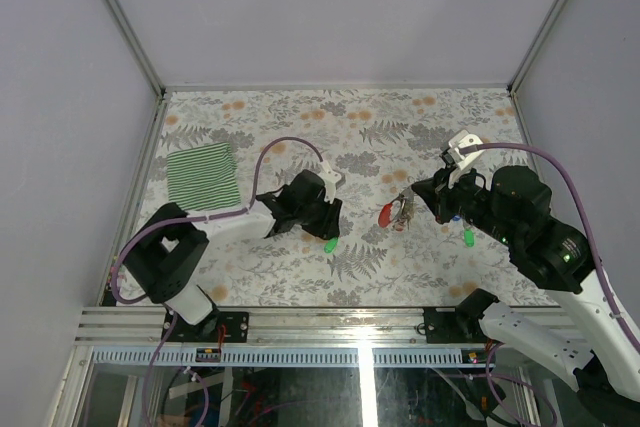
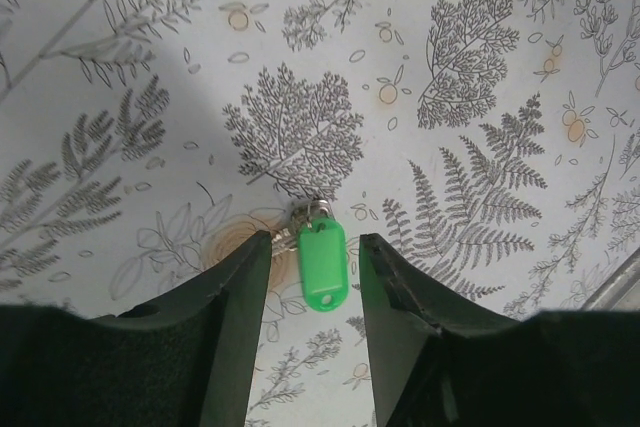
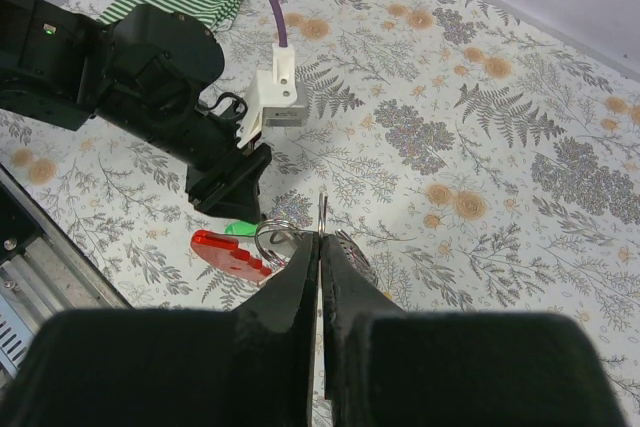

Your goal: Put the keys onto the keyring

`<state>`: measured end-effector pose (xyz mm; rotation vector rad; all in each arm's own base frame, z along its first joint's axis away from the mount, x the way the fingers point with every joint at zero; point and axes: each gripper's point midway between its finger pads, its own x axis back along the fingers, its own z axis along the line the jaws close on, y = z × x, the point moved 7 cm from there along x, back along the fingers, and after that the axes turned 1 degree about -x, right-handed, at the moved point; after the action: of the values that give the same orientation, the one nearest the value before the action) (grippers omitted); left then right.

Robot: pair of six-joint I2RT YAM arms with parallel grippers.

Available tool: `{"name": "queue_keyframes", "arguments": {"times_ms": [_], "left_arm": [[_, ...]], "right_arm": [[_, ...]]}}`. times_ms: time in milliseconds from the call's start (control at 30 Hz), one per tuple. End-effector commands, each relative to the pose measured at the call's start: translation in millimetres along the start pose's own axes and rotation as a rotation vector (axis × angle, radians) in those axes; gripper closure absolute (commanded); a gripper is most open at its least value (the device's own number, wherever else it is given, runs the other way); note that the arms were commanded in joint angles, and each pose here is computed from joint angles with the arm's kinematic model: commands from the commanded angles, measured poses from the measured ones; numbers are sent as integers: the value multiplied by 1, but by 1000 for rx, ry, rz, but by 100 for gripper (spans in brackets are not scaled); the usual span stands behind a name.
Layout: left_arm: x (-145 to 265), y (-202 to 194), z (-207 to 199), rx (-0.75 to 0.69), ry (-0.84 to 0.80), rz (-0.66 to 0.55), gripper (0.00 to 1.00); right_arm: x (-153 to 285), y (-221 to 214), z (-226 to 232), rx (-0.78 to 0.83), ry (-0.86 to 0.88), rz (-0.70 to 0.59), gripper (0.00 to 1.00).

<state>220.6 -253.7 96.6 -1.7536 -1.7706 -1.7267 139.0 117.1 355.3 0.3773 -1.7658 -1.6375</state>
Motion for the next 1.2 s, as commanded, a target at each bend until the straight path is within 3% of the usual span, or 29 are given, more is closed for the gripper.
{"name": "queue_keyframes", "arguments": {"times_ms": [0, 467, 967, 1167], "left_arm": [[-3, 0, -3, 106, 37, -42, 58], [-22, -8, -1, 70, 48, 21, 57], [-12, 13, -8, 18, 38, -58, 57], [-15, 11, -6, -2, 39, -38, 56]], "right_arm": [[0, 13, 1, -5, 7, -72, 97], [-1, 13, 1, -4, 12, -64, 97], [0, 14, 2, -2, 16, -66, 97], [0, 15, 2, -2, 19, -68, 97]]}}
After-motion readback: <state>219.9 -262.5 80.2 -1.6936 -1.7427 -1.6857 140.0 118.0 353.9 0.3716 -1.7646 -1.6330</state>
